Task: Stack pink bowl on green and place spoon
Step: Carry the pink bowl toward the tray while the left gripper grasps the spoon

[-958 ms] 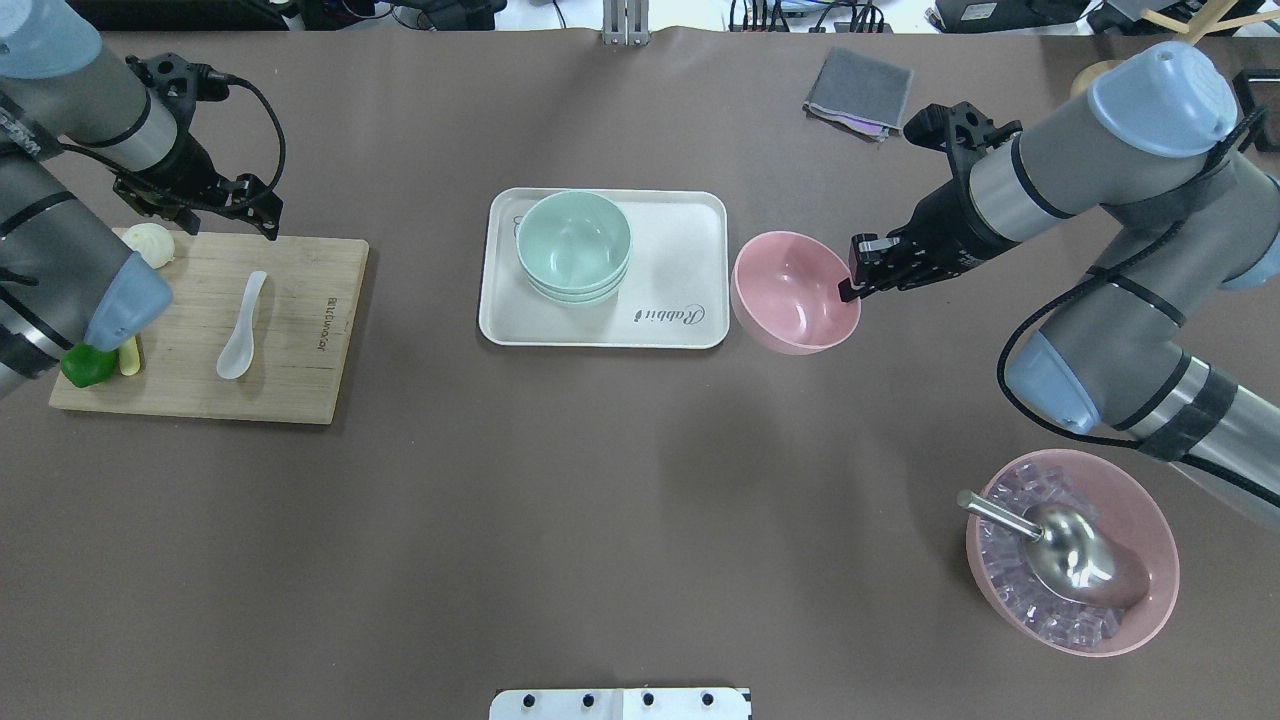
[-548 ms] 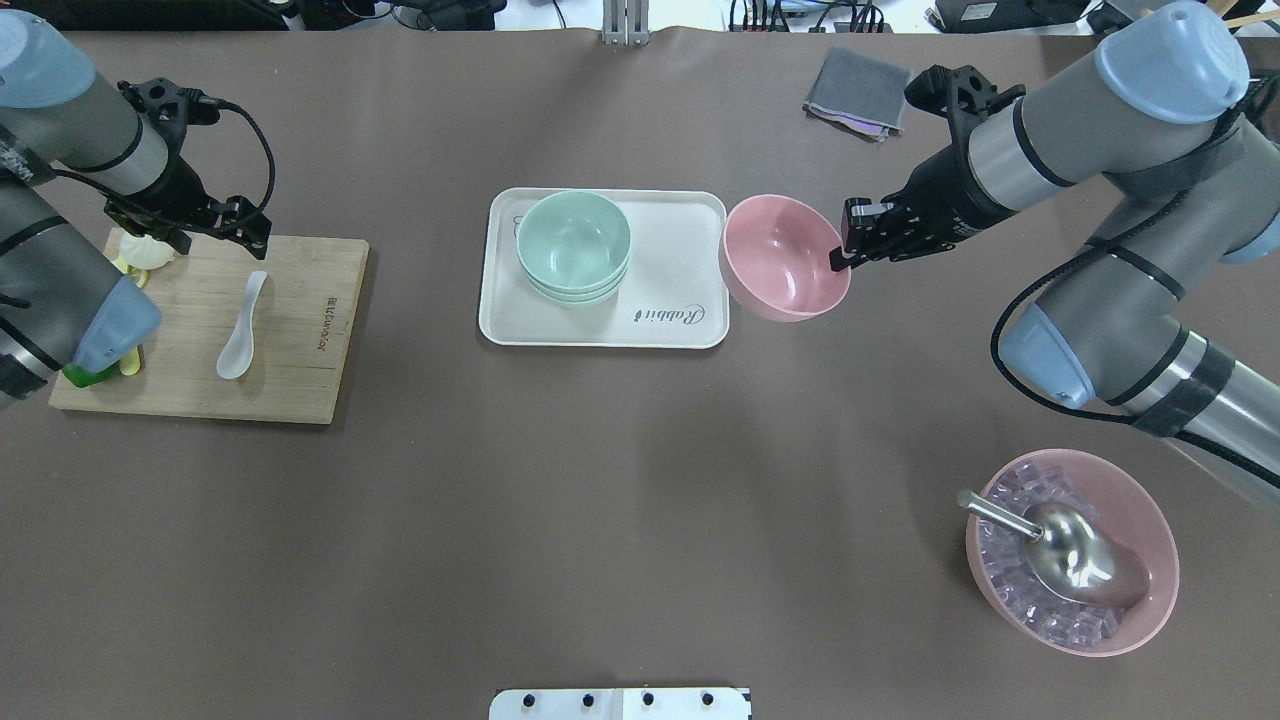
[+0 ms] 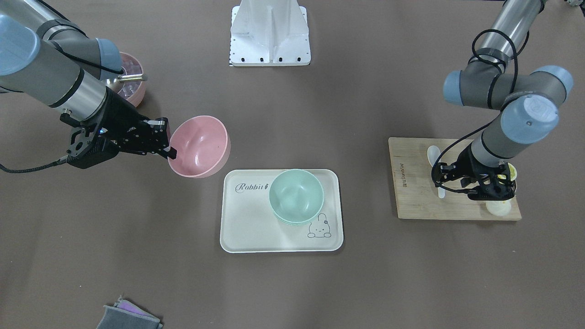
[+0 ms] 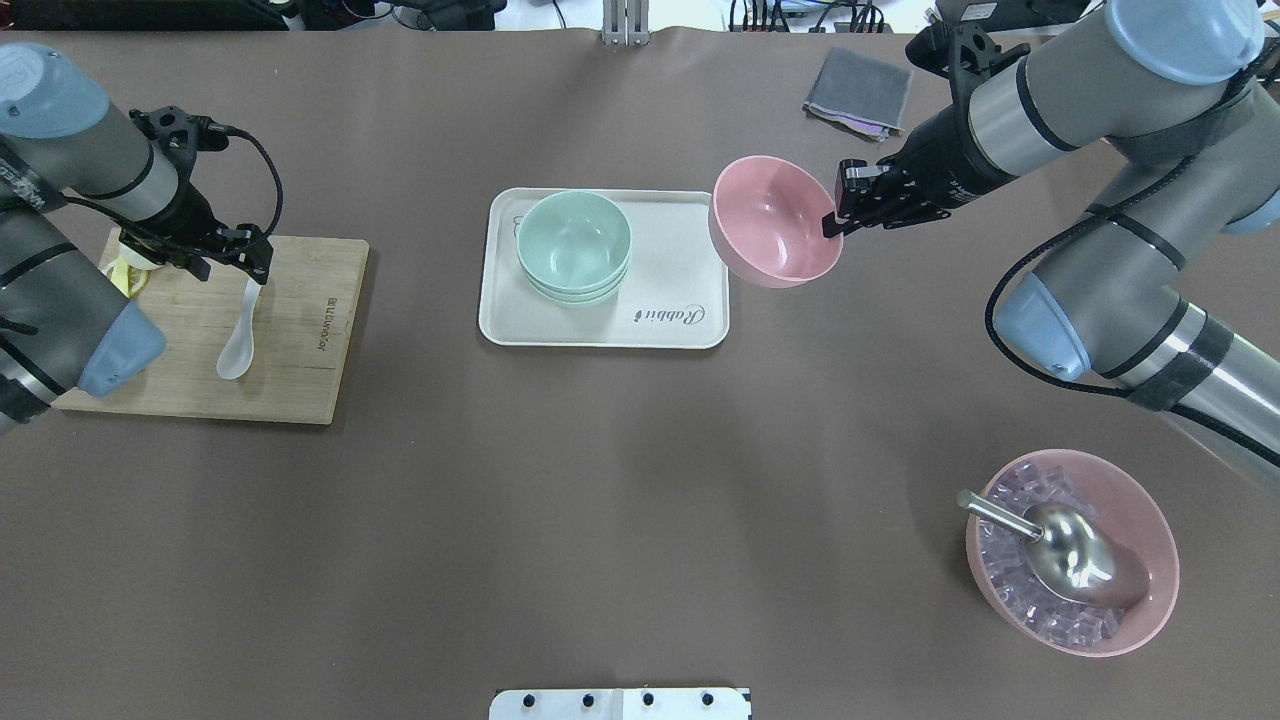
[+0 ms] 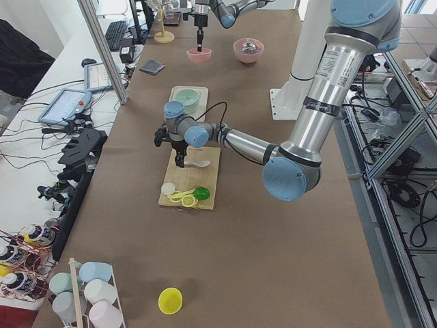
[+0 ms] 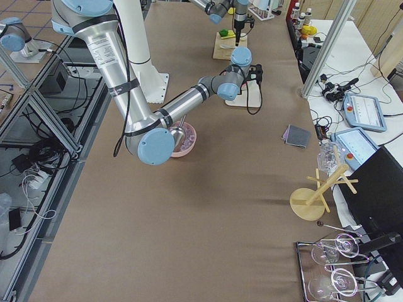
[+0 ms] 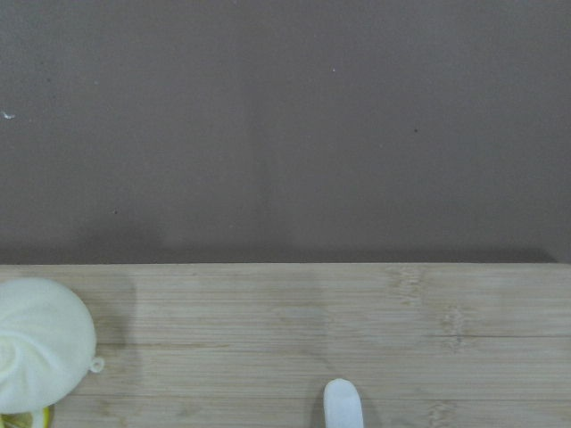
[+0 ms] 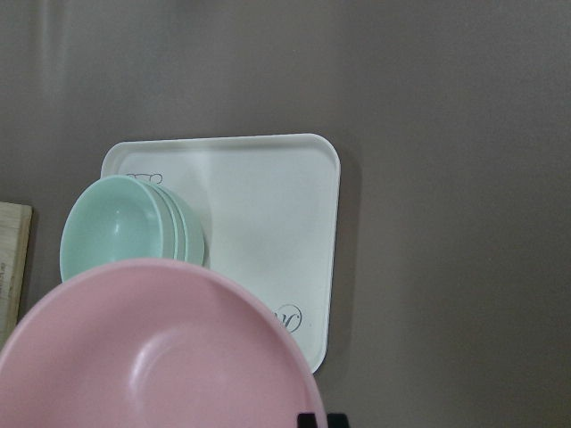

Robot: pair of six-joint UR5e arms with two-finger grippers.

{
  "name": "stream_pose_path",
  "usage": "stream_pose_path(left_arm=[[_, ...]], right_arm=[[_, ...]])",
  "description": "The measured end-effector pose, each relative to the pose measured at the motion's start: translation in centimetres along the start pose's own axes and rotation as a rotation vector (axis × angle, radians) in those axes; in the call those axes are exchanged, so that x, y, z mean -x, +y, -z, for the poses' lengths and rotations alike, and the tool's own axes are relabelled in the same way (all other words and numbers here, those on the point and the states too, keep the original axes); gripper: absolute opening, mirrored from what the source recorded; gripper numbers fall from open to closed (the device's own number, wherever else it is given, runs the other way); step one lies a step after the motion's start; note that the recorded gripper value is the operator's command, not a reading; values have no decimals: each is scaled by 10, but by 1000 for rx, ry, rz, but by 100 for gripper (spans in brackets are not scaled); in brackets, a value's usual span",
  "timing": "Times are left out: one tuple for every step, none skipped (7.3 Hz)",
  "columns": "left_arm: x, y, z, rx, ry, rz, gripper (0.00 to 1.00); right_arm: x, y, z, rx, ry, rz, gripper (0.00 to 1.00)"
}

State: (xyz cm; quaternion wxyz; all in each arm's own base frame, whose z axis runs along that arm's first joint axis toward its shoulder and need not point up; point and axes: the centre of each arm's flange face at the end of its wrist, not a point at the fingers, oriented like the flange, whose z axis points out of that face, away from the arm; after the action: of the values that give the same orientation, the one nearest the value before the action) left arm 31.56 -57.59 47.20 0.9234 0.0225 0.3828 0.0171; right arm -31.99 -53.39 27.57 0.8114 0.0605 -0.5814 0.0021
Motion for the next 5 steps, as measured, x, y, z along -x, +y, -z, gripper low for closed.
stream_pose_path(left_arm=[[-5, 6, -6, -6, 14, 7, 67], [-1, 12, -11, -14, 26, 8, 66], [3, 16, -14, -18, 31, 6, 62], [5, 18, -16, -20, 33, 6, 62], [6, 19, -16, -20, 33, 7, 59]], right_arm=[[0, -1, 0, -1, 1, 0, 0], [-1, -1, 0, -2, 2, -1, 0], [-1, -2, 0, -2, 3, -2, 0], [-2, -2, 0, -2, 3, -3, 0], [-2, -2, 0, -2, 4, -3, 0]])
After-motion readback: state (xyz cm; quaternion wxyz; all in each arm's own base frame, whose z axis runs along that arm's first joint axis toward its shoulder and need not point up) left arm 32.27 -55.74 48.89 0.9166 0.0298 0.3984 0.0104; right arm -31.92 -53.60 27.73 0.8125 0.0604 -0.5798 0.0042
